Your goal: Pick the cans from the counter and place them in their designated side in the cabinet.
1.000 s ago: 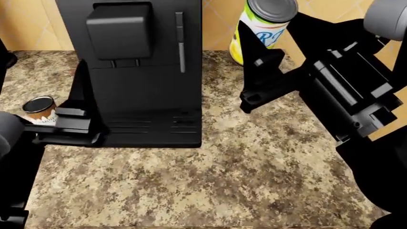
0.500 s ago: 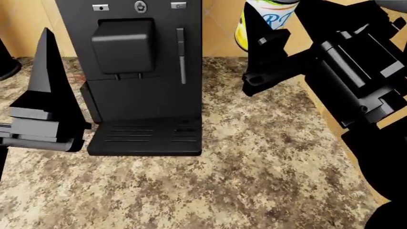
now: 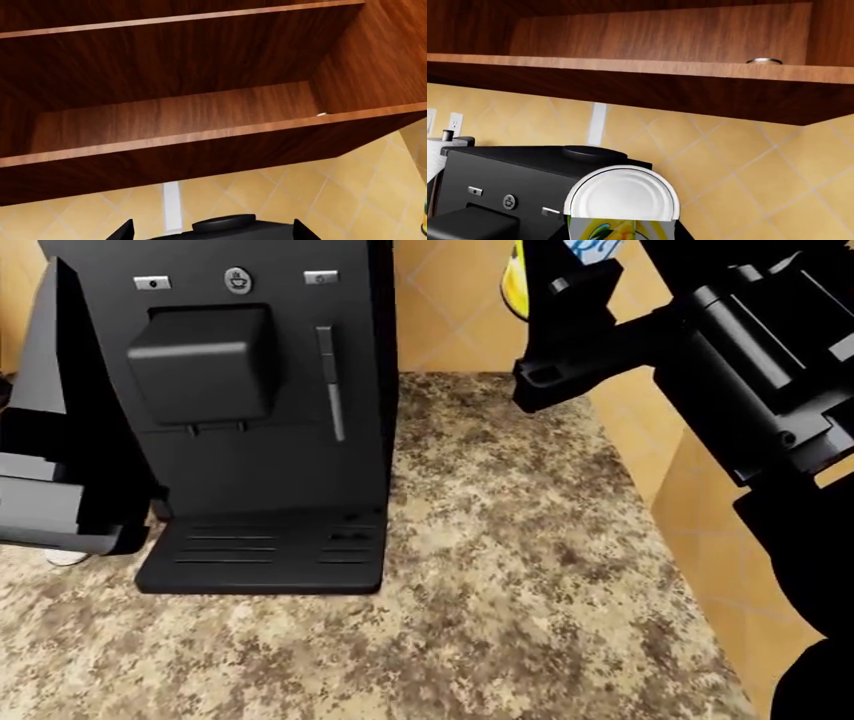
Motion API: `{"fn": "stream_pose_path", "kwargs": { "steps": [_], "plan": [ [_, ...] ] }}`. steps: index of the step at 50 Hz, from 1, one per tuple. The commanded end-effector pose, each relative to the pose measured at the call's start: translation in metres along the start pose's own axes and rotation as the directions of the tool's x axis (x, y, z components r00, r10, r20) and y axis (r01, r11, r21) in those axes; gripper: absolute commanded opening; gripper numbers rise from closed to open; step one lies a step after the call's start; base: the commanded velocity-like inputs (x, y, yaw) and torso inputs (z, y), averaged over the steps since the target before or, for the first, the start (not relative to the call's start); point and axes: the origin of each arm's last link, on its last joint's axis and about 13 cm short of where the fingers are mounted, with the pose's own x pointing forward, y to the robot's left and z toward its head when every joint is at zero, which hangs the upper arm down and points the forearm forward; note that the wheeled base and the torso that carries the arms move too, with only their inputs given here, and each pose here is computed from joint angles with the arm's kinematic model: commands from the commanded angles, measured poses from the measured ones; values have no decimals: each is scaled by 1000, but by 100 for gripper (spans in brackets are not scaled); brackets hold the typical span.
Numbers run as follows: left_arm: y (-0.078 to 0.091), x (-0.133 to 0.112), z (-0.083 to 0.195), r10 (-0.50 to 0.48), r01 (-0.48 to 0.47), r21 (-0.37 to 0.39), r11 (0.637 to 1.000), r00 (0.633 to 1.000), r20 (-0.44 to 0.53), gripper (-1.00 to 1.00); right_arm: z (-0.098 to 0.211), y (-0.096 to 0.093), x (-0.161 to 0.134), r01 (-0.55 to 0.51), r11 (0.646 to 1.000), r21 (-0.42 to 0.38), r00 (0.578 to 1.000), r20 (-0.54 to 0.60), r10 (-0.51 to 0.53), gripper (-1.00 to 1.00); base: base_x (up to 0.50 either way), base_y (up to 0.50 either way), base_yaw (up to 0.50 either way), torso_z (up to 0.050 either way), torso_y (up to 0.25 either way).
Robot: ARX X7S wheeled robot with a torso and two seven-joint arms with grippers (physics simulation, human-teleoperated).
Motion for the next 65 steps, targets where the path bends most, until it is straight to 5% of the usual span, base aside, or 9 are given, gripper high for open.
{"fn": "stream_pose_path", "kwargs": {
  "steps": [1,36,65],
  "plan": [
    [1,0,3,3,-3,0,1000,1000,6,100,0,0,1,-1,1000,-9,1000,4,1,-100,86,0,0,50,0],
    [4,-6,1,21,-21,7,1000,1000,5,100,-3,4,4,-22,1000,3,1000,6,22,-100,94,-80,0,50,0],
    [5,-10,3,28,-29,18,999,1000,13,100,38,13,0,32,999,16,991,129,-34,-100,0,0,0,0,0]
  ]
}}
